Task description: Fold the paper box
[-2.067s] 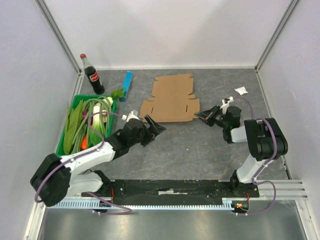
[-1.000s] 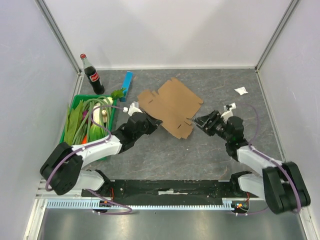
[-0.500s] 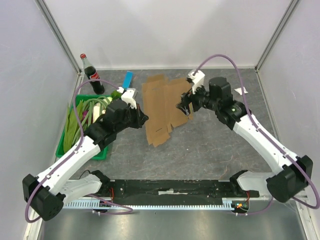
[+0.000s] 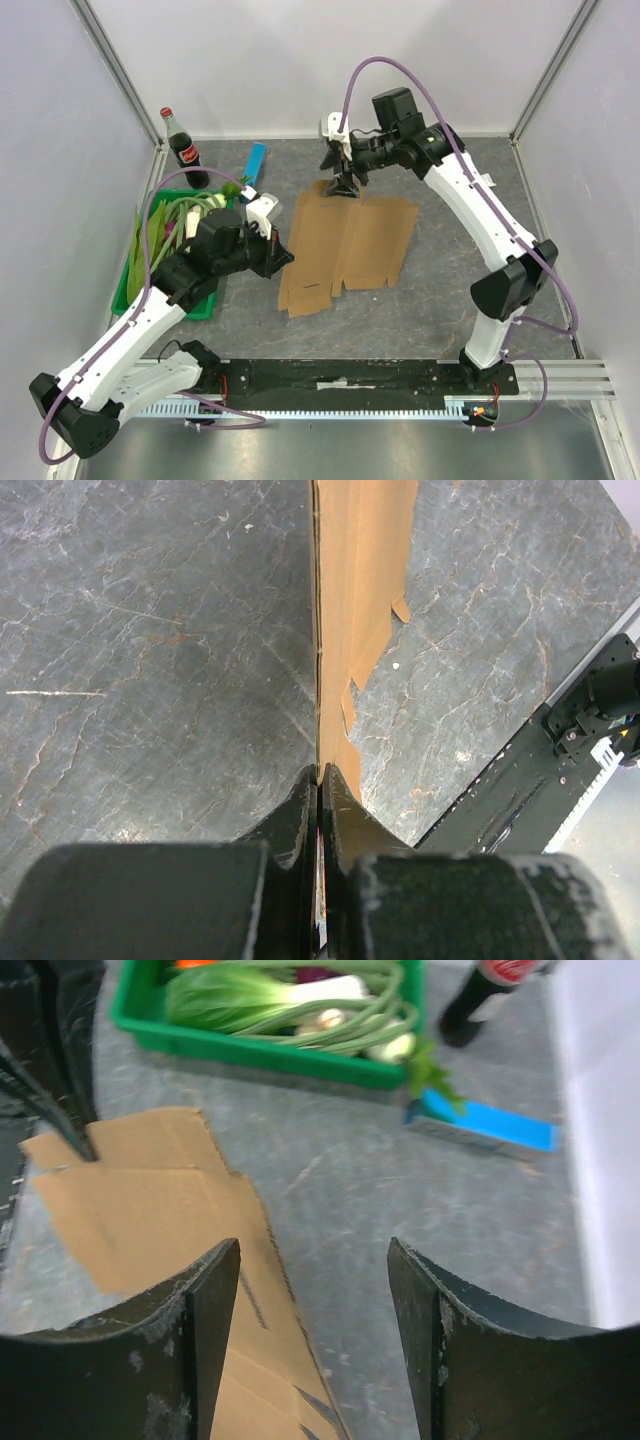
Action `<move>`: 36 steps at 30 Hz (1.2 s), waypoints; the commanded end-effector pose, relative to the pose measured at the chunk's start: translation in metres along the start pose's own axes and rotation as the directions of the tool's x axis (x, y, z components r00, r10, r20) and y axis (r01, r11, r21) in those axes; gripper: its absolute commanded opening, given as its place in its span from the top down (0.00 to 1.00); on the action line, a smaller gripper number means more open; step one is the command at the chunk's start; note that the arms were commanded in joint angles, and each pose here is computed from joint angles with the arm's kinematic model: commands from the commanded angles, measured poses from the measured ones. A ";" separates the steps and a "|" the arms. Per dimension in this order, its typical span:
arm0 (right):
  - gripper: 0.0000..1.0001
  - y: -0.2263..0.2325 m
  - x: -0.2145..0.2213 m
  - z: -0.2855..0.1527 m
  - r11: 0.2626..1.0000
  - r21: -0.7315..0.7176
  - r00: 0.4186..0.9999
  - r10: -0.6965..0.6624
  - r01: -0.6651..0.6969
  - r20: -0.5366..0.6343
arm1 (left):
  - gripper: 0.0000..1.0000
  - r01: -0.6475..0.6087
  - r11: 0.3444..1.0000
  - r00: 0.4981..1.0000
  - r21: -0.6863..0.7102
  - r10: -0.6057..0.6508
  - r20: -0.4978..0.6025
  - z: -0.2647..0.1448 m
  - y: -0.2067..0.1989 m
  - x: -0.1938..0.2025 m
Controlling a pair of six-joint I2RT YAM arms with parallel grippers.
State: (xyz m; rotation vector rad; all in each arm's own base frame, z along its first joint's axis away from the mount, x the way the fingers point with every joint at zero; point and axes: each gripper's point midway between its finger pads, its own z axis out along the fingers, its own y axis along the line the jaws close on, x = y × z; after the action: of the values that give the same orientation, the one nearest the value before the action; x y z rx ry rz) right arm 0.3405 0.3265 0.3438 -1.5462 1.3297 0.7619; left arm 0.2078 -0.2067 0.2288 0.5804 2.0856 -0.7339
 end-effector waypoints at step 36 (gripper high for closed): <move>1.00 0.009 0.210 -0.093 0.213 0.219 0.303 0.759 -0.952 0.577 | 0.17 0.405 0.907 0.884 -0.115 -0.357 0.303 0.012 0.042 -0.044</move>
State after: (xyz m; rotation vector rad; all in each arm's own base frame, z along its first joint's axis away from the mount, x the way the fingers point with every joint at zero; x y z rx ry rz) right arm 0.3591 0.1636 0.1576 0.0849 2.1297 1.1095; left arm 0.2530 -0.1603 0.2319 -0.0971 2.0681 -0.5666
